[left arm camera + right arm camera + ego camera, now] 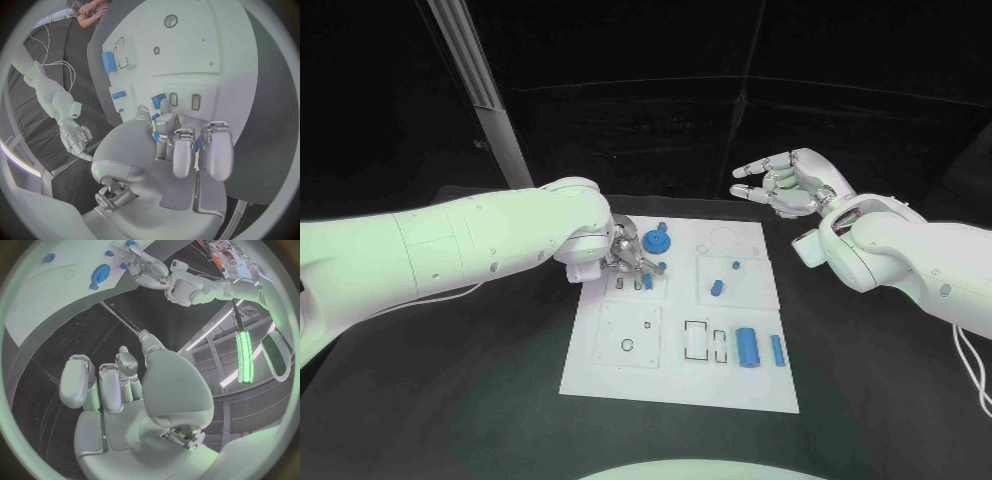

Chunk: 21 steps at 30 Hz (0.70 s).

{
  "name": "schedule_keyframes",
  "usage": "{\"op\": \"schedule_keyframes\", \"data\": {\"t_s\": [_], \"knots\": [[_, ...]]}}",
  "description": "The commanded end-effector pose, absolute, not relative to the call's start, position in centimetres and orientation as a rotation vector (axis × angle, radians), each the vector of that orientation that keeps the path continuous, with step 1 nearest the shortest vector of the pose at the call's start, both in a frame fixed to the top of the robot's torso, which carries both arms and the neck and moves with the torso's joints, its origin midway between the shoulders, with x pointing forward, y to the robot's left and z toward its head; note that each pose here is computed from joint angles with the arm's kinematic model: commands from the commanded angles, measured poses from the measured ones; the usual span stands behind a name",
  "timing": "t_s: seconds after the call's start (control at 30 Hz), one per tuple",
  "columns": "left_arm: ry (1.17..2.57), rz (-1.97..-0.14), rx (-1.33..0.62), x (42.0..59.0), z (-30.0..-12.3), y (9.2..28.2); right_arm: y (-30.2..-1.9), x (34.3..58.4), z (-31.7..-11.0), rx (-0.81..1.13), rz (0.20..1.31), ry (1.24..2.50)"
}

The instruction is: Assemble the parts on the task board

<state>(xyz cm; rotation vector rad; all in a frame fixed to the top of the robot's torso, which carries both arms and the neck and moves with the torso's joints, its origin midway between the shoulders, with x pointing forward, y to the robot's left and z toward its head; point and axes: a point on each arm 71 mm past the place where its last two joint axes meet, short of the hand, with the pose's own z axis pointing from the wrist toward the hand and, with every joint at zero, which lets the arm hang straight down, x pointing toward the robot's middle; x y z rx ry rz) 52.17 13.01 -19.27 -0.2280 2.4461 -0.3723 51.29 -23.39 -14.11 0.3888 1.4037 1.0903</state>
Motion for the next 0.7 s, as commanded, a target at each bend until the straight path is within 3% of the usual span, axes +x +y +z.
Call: {"op": "schedule_keyframes", "data": {"t_s": [0.03, 0.7], "knots": [[2.453, -0.339, -0.196, 52.18, -19.24, 12.97, -23.29, 51.24, -14.01, 0.367, 1.092, 1.416], [2.478, -0.310, -0.170, 52.32, -19.39, 12.86, -23.19, 51.30, -14.05, 0.358, 1.092, 1.421]]}}
